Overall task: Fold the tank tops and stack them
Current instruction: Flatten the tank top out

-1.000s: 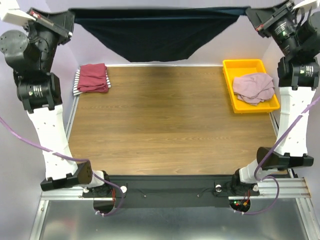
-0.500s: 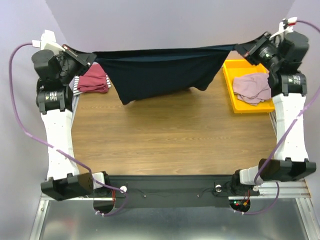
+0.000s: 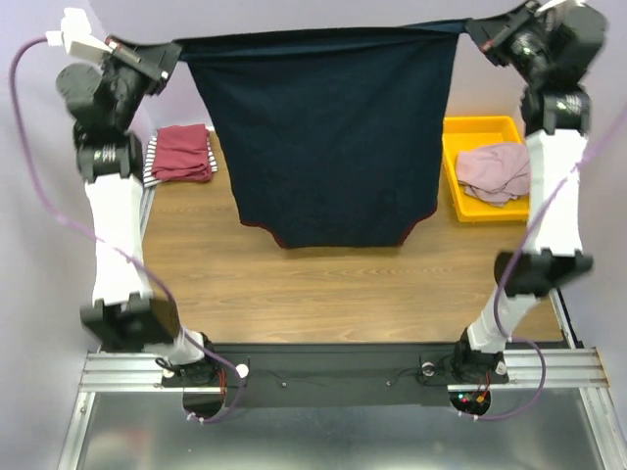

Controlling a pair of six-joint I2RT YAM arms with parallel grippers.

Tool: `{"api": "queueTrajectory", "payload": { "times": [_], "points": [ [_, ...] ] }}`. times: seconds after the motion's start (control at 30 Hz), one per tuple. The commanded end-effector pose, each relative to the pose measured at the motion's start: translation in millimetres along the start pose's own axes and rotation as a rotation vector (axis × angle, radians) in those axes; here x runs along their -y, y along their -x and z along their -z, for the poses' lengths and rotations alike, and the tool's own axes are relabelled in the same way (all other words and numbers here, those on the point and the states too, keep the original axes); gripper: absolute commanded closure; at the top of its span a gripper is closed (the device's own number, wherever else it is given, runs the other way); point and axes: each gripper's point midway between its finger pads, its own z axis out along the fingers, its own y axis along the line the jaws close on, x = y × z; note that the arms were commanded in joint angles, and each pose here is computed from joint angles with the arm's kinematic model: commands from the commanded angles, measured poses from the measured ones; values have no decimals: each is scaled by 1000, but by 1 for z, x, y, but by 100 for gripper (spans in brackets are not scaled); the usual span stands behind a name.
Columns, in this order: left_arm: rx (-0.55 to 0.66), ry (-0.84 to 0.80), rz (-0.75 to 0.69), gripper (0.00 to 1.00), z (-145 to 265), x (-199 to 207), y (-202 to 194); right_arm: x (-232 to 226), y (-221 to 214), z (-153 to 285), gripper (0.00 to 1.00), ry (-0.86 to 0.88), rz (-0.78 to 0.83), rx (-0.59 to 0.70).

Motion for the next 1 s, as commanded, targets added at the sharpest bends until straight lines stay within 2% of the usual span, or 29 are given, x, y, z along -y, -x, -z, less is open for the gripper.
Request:
{"api": "queueTrajectory", "payload": {
  "times": [0.0, 0.1, 0.13, 0.17, 0.2, 0.3, 0.33, 0.43, 0.47, 0.63, 0.73, 0.77, 0.8, 0.93, 0.97],
  "points": [
    [120, -130, -2, 100, -43, -2, 33, 30, 14, -47, 100, 9, -8, 74],
    [147, -231, -32, 100, -76, 4, 42, 38, 18, -72, 100, 65, -9, 120],
    [132, -232, -22, 100, -98, -19, 34, 34, 24, -77, 100, 100, 5, 157],
    [144, -259, -27, 100, -106, -15, 37, 36, 25, -82, 100, 114, 11, 174],
    [185, -340, -52, 100, -105, 15, 55, 45, 24, -89, 100, 106, 1, 194],
    [261, -455, -82, 100, -117, 33, 72, 43, 44, -94, 99, 136, 21, 300],
    [303, -528, -87, 100, -110, 47, 79, 38, 52, -94, 100, 156, 33, 340],
    [399, -601, -97, 100, -99, 59, 93, 26, 68, -87, 100, 187, 45, 410],
    [462, -636, -121, 100, -84, 76, 105, 15, 79, -77, 100, 214, 61, 449],
    [530, -652, -145, 100, -68, 92, 120, -18, 107, -40, 100, 262, 104, 576],
    [491, -669, -146, 100, -62, 93, 115, -13, 94, -38, 100, 242, 103, 530],
    [449, -627, -117, 100, -73, 72, 103, 2, 75, -40, 100, 213, 85, 478],
    [427, -615, -112, 100, -76, 64, 95, 0, 77, -39, 100, 221, 88, 486],
    [316, -565, 3, 100, -73, 19, 47, 52, 10, -33, 100, 107, 16, 344],
    [325, -595, -7, 100, -56, 31, 44, 59, -1, -31, 100, 94, 4, 319]
  ]
}}
